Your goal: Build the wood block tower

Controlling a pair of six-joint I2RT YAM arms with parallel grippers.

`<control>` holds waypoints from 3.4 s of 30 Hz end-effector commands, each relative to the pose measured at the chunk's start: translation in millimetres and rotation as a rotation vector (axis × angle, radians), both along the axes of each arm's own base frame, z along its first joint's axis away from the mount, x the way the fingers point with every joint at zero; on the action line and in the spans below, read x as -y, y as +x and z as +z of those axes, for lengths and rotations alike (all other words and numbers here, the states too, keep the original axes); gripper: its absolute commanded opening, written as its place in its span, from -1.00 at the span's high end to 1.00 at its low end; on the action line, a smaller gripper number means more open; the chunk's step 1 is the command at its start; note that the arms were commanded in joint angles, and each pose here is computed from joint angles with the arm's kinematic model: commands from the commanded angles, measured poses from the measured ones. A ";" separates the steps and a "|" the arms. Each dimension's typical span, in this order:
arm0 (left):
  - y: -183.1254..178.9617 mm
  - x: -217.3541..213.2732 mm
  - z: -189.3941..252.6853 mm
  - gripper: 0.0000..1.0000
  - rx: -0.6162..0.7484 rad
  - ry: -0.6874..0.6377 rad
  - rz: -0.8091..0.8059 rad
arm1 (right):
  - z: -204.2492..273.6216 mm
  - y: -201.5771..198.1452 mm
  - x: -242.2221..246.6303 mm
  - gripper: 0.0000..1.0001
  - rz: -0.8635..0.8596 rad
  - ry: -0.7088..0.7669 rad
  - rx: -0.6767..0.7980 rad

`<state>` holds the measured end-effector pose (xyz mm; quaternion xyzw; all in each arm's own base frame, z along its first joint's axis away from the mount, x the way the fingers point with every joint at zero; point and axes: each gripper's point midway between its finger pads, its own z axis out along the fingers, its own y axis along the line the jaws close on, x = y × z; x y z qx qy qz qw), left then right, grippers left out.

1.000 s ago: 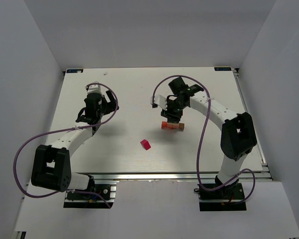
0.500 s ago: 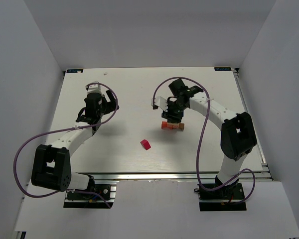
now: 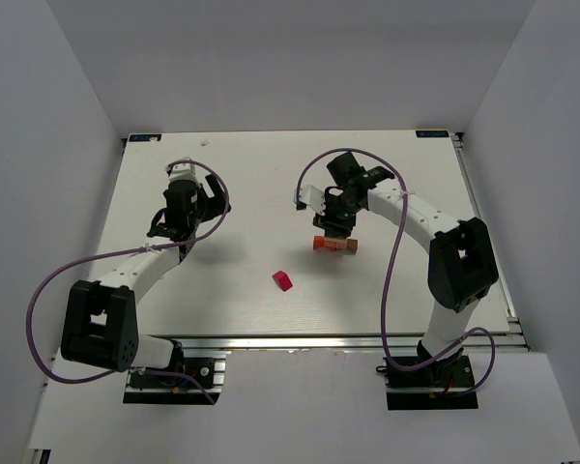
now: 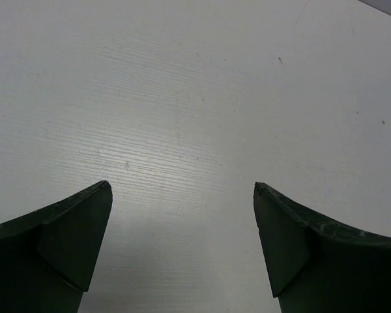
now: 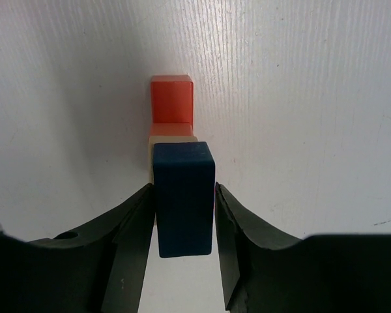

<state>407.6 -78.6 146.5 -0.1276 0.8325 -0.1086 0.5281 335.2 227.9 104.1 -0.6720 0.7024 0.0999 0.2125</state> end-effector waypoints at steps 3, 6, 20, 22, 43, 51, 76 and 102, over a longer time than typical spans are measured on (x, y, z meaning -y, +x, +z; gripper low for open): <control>9.7 1.8 15.3 -0.96 0.040 -0.008 -0.010 | 13.8 1.7 0.9 0.08 -0.025 0.026 0.036; 10.2 1.3 15.4 -0.96 0.040 -0.005 -0.007 | 14.0 1.6 1.7 0.09 -0.031 0.022 0.035; 11.6 0.3 13.4 -0.96 0.035 -0.001 -0.004 | 16.4 -2.4 3.0 0.08 -0.028 0.030 0.037; 11.7 0.8 13.1 -0.96 0.033 0.000 -0.004 | 16.9 -2.2 2.8 0.08 -0.029 0.031 0.038; 9.6 2.5 12.0 -0.96 0.034 -0.004 -0.016 | 36.4 12.2 -14.8 -0.28 0.004 0.108 0.091; 8.1 4.2 15.2 -0.96 0.045 -0.016 -0.025 | 72.0 18.7 -28.4 -0.73 0.041 0.177 0.154; -29.4 -11.4 28.4 -0.97 -0.014 -0.055 0.056 | 119.9 -60.0 -109.2 -0.79 -0.507 0.654 0.171; -68.9 -20.1 25.3 -0.96 -0.004 -0.108 0.096 | -48.3 -105.9 -138.1 -0.53 -0.640 0.375 -0.100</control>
